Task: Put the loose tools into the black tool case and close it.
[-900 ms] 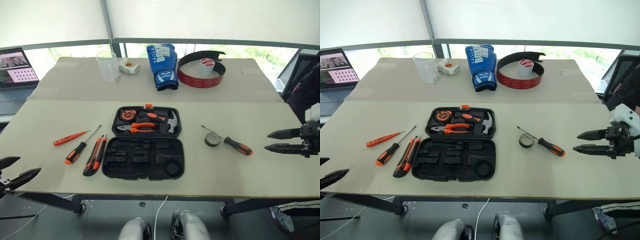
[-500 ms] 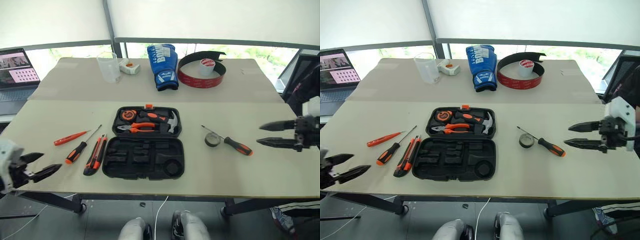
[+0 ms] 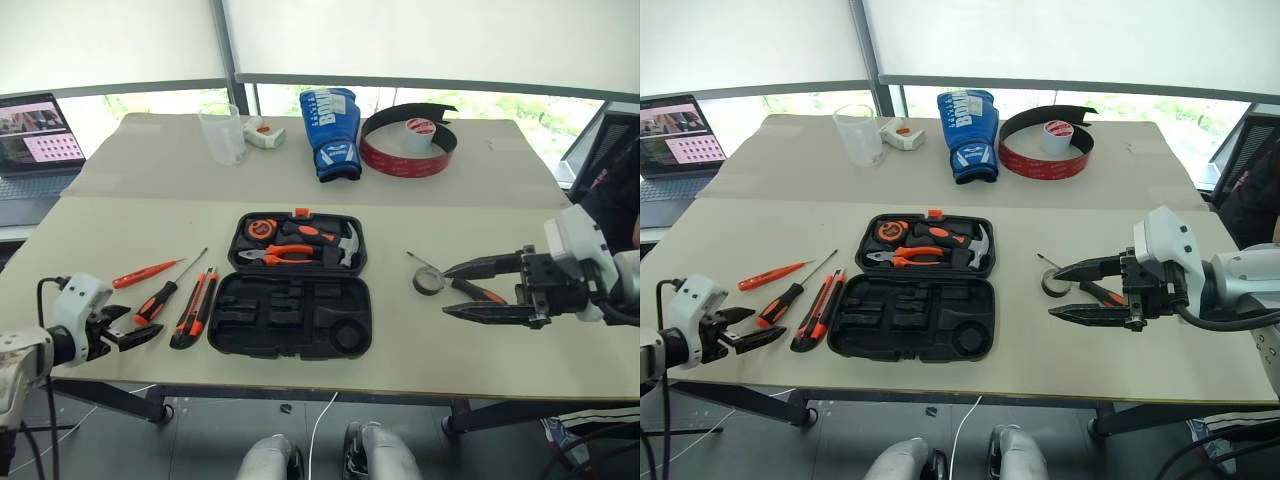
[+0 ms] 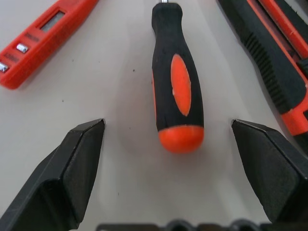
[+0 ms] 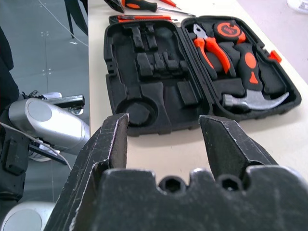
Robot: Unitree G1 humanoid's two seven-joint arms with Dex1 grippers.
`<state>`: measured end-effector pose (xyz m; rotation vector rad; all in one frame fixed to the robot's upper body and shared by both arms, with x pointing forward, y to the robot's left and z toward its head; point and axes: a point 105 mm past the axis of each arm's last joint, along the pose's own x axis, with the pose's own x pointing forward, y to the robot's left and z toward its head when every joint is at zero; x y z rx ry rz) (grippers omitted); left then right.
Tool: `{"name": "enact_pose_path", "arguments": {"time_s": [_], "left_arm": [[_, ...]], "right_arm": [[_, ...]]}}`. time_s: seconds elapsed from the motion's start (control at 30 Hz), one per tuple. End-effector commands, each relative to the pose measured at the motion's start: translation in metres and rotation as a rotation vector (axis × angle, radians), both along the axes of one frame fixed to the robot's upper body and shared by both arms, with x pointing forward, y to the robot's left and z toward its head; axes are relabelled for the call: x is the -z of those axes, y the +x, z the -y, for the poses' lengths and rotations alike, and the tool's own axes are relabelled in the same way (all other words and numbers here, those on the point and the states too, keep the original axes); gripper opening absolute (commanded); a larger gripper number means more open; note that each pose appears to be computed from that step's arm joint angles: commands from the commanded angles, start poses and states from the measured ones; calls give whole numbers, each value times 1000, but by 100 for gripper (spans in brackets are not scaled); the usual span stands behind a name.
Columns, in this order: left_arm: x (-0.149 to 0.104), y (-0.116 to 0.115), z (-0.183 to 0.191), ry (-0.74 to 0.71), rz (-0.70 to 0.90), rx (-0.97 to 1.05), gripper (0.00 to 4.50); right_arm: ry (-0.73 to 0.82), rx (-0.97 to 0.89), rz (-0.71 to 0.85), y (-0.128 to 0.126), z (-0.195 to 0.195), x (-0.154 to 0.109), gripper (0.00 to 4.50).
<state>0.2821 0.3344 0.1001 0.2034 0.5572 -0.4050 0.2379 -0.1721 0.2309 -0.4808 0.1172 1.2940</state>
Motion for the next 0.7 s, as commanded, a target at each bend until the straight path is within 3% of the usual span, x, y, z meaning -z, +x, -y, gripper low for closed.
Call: {"name": "enact_pose_path", "arguments": {"time_s": [0.03,0.13,0.17,0.23,0.43,0.6,0.7], "left_arm": [[2,8,4,0,10,16,450],[6,18,7,-10,10,24,450],[5,22,11,-28,12,30,397],[5,26,18,-43,12,59,345],[1,32,26,-63,31,81,104],[-45,39,28,-75,134,127,89],[-84,34,45,-67,225,283,89]], "right_arm": [[18,-17,51,-5,-8,-12,330],[22,-31,71,-5,-16,-11,330],[26,-33,78,-4,-18,-12,330],[37,-33,89,-3,-22,-14,330],[52,-32,103,-2,-27,-16,330],[26,-30,41,-7,-24,-8,330],[19,-16,16,-9,-19,-4,330]]}}
